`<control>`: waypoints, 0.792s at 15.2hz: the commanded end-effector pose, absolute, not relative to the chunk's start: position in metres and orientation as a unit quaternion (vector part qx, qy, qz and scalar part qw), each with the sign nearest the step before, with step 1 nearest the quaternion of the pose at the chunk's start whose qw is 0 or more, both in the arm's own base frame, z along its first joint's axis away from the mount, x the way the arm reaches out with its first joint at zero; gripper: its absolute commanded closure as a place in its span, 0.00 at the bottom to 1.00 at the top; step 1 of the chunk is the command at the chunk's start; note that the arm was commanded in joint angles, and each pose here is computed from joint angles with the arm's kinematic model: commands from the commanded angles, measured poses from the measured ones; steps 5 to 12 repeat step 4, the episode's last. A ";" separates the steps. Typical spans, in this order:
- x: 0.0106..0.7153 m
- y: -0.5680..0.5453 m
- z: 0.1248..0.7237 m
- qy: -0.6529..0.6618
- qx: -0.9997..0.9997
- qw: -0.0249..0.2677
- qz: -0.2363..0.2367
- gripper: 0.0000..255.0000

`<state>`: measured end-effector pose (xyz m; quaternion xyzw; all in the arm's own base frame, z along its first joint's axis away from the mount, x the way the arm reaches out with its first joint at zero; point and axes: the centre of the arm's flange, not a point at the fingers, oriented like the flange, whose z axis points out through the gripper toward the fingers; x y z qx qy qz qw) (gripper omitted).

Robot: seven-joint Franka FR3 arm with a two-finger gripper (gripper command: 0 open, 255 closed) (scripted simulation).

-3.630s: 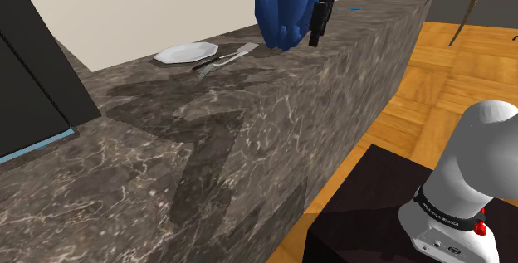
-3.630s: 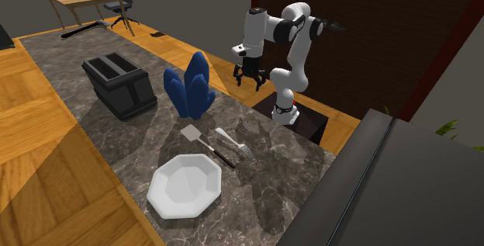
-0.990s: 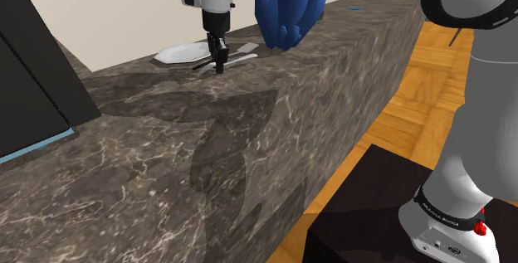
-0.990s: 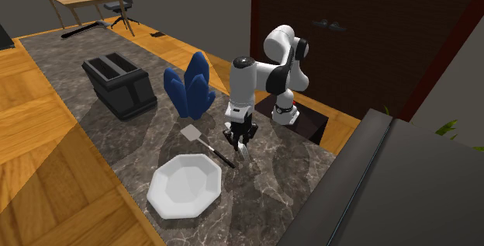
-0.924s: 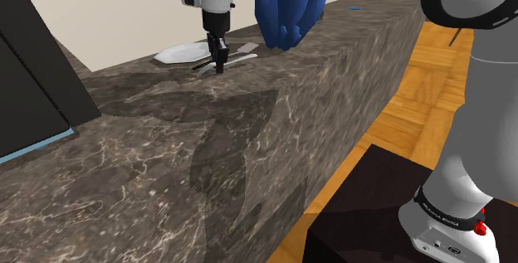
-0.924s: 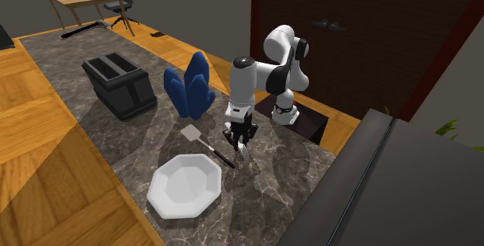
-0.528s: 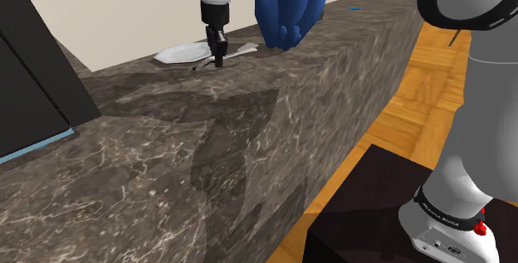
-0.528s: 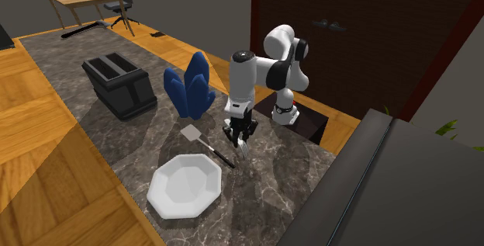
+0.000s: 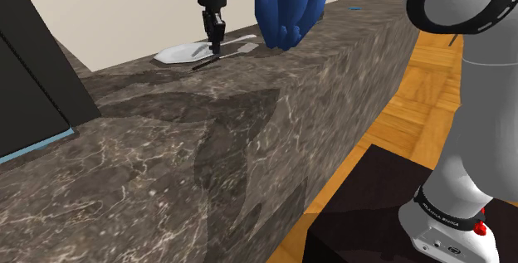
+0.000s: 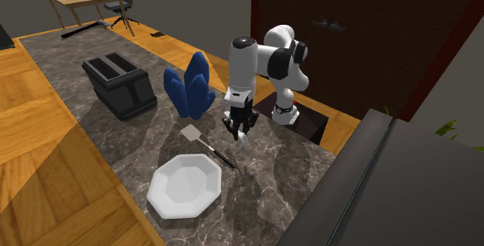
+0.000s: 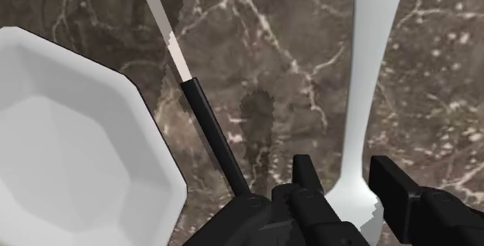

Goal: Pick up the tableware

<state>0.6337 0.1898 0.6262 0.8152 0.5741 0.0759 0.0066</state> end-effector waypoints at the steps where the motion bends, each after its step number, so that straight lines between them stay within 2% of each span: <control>1: 0.633 0.190 0.637 0.574 0.815 0.007 0.076 1.00; 12: 0.633 0.190 0.643 0.574 0.815 0.007 0.076 1.00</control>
